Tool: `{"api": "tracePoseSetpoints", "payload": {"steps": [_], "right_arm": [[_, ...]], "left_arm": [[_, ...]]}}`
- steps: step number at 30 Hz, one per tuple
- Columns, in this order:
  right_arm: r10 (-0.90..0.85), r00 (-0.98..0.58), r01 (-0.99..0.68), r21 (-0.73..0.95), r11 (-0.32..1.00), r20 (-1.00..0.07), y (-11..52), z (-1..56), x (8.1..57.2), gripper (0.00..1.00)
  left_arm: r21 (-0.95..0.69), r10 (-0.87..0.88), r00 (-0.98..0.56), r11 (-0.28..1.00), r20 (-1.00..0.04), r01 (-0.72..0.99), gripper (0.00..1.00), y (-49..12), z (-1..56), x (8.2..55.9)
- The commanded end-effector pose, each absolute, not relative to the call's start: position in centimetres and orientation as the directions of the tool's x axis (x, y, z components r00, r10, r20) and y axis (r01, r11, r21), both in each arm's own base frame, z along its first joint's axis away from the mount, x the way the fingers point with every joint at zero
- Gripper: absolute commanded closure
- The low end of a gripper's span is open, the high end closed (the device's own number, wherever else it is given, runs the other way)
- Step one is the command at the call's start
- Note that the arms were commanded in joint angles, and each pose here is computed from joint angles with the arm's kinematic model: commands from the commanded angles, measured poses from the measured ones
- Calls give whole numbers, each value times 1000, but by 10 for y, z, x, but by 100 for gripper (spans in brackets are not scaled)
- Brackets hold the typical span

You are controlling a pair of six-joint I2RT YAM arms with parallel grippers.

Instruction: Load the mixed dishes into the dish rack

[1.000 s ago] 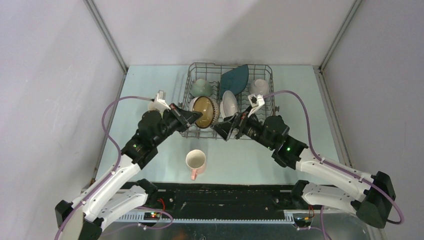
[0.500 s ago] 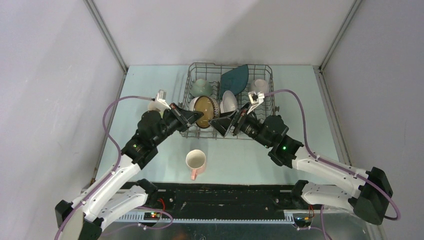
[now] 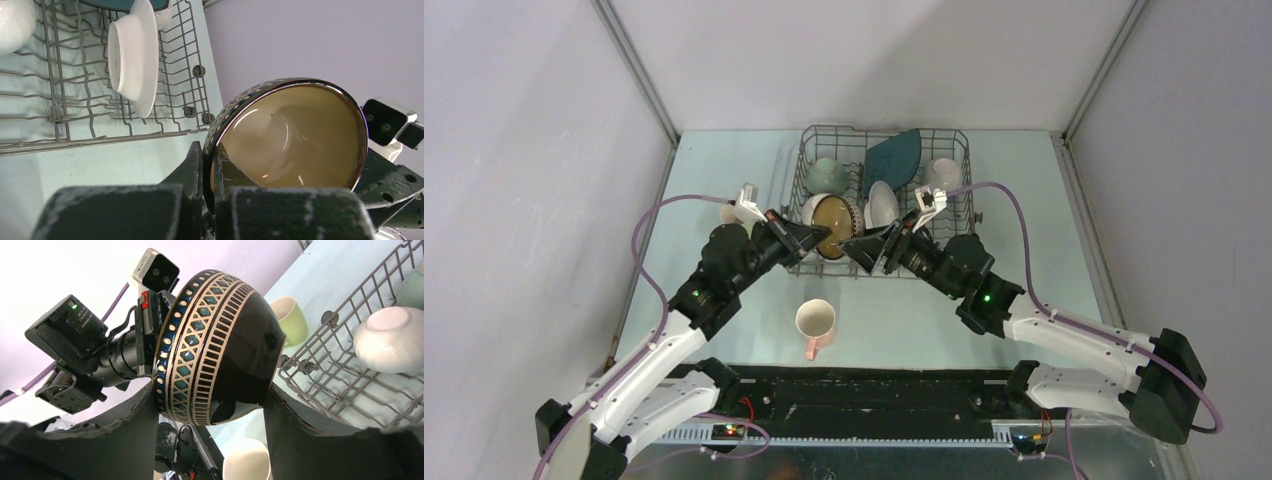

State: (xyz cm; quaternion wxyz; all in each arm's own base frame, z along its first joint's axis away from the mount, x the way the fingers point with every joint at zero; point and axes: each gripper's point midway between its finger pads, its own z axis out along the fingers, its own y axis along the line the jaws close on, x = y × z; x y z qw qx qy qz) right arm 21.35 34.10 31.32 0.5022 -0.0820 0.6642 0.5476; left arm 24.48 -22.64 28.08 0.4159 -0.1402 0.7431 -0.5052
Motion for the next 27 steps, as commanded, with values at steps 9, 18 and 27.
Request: {"api": "tracePoseSetpoints", "payload": {"steps": [9, 18, 27], "right_arm": [[492, -421, -667, 628, 402, -762, 331, 333, 216, 91], [507, -392, -625, 627, 466, -768, 320, 329, 225, 97], [509, -341, -595, 601, 534, -790, 305, 329, 233, 100]], "left_arm": [[-869, -649, -578, 369, -495, 330, 70, -231, 319, 236], [-865, -655, -566, 395, -501, 308, 52, -228, 314, 240], [-864, -649, -572, 410, -502, 292, 31, -228, 311, 241]]}}
